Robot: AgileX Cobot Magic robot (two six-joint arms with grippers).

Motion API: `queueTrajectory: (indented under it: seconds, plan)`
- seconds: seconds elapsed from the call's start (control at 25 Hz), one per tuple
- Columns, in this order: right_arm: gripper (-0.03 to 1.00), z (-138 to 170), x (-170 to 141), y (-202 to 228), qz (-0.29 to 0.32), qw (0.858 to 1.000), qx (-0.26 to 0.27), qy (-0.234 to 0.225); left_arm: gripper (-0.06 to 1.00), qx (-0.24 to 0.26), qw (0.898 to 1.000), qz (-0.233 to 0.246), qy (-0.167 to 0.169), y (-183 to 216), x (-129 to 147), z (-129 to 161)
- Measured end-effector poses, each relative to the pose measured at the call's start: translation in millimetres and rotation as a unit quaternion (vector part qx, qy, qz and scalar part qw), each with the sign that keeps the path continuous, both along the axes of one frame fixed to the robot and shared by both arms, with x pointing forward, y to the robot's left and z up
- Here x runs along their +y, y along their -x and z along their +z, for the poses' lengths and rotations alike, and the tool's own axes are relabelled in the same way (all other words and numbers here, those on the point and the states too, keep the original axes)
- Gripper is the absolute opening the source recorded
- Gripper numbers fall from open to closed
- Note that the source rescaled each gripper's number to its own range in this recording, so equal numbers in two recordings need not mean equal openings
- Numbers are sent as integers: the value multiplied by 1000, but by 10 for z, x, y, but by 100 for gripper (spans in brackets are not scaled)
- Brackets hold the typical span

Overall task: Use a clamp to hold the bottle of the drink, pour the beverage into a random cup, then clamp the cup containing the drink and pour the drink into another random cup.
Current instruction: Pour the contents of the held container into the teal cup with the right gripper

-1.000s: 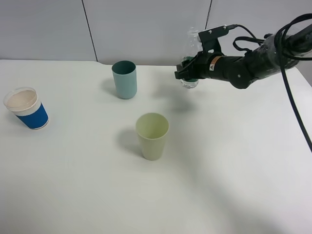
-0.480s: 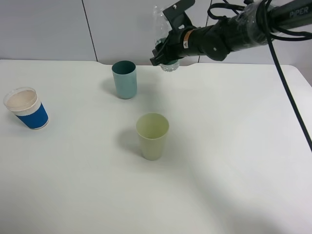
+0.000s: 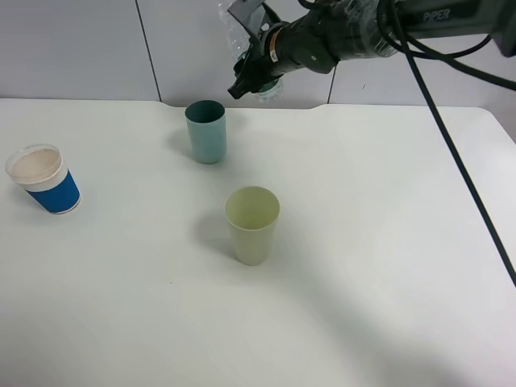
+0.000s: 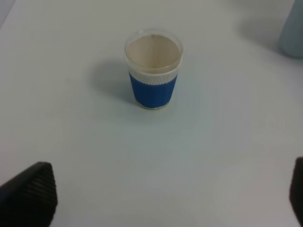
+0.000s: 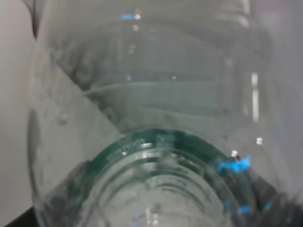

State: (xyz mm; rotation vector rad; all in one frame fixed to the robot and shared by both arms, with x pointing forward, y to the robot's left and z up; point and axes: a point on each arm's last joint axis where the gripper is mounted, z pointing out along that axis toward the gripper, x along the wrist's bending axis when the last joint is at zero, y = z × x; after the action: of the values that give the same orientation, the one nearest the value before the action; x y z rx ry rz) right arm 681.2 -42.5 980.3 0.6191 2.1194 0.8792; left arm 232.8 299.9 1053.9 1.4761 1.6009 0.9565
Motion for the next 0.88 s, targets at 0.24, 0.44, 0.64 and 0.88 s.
queueTrajectory:
  seconds: [0.24, 0.44, 0.64, 0.88]
  plan:
    - [0, -99, 202, -1, 14, 999, -3, 38, 100, 0, 1000, 0, 0, 0, 0, 0]
    - [0, -182, 347, -6, 34, 994, -23, 102, 100, 0, 1000, 0, 0, 0, 0, 0]
    - [0, -191, 385, -1, 54, 986, -49, 149, 100, 0, 1000, 0, 0, 0, 0, 0]
    - [0, -189, 376, -6, 89, 969, -79, 214, 100, 0, 1000, 0, 0, 0, 0, 0]
